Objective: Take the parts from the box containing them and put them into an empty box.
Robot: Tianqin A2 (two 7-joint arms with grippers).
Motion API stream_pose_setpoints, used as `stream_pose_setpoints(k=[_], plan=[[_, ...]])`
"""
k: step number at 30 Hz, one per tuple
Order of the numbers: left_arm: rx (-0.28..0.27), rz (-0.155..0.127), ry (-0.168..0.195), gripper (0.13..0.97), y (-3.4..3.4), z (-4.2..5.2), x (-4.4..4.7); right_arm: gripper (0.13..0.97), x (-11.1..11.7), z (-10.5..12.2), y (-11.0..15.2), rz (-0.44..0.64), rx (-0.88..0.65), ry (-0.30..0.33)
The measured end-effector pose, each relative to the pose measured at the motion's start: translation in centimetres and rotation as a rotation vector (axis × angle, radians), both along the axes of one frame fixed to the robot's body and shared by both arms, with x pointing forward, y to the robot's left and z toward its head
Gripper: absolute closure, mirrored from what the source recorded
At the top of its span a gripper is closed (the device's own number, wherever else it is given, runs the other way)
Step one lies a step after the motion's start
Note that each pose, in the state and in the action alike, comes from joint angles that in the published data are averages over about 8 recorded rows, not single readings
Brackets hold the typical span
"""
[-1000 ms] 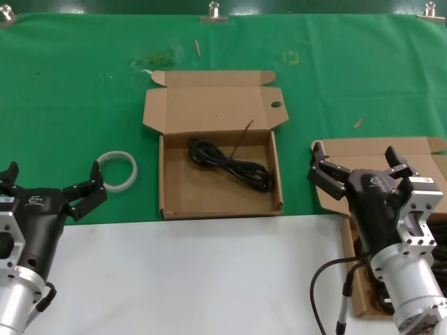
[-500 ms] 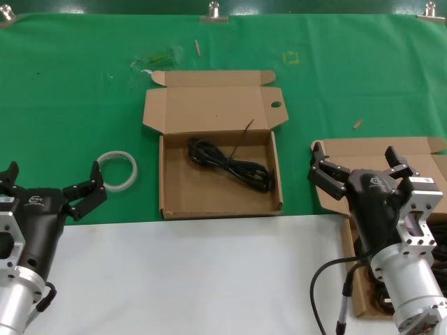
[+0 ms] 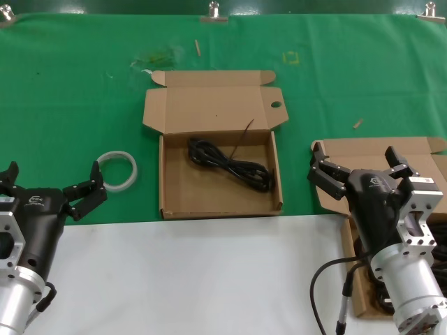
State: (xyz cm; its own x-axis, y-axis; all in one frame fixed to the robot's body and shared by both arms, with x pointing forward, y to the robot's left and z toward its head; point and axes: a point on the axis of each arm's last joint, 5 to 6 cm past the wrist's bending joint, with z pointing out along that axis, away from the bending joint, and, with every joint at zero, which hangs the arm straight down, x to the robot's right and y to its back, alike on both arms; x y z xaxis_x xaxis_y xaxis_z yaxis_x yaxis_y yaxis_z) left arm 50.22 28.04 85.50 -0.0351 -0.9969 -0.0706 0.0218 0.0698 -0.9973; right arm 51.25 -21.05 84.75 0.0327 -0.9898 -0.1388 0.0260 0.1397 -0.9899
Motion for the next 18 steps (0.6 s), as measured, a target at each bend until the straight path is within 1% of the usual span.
stream_pose_setpoints(k=[18], plan=[[0.000,0.000,0.000,0.132,0.00,0.00,0.00,0.130,0.00,0.00,0.00,0.000,0.000,0.000]])
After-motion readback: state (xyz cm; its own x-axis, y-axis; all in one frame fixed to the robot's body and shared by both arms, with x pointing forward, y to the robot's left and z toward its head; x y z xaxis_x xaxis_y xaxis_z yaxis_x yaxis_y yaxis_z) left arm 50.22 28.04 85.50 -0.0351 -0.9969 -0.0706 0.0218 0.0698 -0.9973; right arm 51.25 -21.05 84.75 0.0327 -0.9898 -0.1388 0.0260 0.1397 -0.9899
